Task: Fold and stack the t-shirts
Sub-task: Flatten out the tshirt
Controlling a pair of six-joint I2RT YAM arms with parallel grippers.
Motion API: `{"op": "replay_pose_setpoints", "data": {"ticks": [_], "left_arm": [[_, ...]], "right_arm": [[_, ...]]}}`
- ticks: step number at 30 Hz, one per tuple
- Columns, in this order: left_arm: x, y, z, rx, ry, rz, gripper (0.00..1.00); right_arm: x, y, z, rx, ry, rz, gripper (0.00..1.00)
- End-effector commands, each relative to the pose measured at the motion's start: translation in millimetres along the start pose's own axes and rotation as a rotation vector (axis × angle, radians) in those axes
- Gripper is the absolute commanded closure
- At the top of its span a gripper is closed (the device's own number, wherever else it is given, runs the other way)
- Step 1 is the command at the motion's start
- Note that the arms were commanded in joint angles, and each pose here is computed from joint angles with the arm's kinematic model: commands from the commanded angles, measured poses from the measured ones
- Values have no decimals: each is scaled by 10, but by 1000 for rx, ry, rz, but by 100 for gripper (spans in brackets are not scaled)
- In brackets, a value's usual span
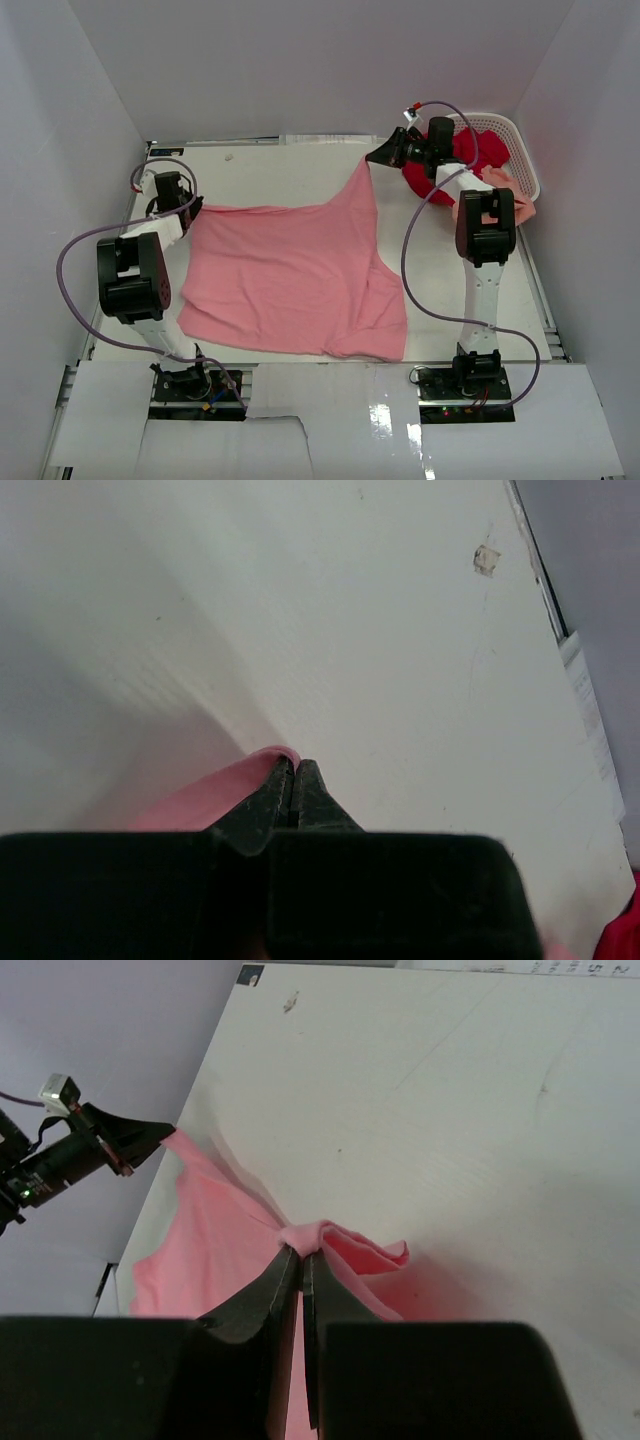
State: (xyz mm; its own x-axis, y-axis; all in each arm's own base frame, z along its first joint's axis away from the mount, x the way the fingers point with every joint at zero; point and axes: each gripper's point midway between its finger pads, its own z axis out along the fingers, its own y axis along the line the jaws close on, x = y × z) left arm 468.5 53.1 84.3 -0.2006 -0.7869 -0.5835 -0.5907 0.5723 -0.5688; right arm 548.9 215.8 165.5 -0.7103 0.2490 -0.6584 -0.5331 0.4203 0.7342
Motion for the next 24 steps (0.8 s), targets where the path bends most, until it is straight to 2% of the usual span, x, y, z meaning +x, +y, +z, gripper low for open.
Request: {"op": "replay_pose_setpoints", "data": {"ticks": [1, 2, 4, 5, 6, 10, 17, 20, 24], "left_arm": [[-448, -372, -15, 71, -108, -6, 100], [-463, -355, 15, 55, -109, 1, 100], [-613, -416, 14, 48, -147, 15, 100], [-642, -405, 15, 40, -151, 19, 100], [-687, -417, 6, 39, -160, 20, 100], [-830, -312, 9, 4, -174, 5, 100], [-807, -96, 89, -56, -158, 2, 100], [-743, -200, 119, 12, -132, 4, 100], [-622, -243, 168, 42, -89, 9, 100]], "right_arm": [[-46, -178, 177, 26, 15, 11, 92], [-134, -118, 249, 10, 12, -3, 92], [-4, -271, 400, 7, 45, 32, 92], [-71, -164, 496, -10, 54, 19, 92], [50, -305, 580, -2, 78, 47, 92], [183, -375, 719, 2, 99, 84, 92], [347, -561, 626, 59, 93, 103, 92], [378, -629, 464, 132, 76, 69, 92], [195, -383, 171, 179, 34, -25, 92]]}}
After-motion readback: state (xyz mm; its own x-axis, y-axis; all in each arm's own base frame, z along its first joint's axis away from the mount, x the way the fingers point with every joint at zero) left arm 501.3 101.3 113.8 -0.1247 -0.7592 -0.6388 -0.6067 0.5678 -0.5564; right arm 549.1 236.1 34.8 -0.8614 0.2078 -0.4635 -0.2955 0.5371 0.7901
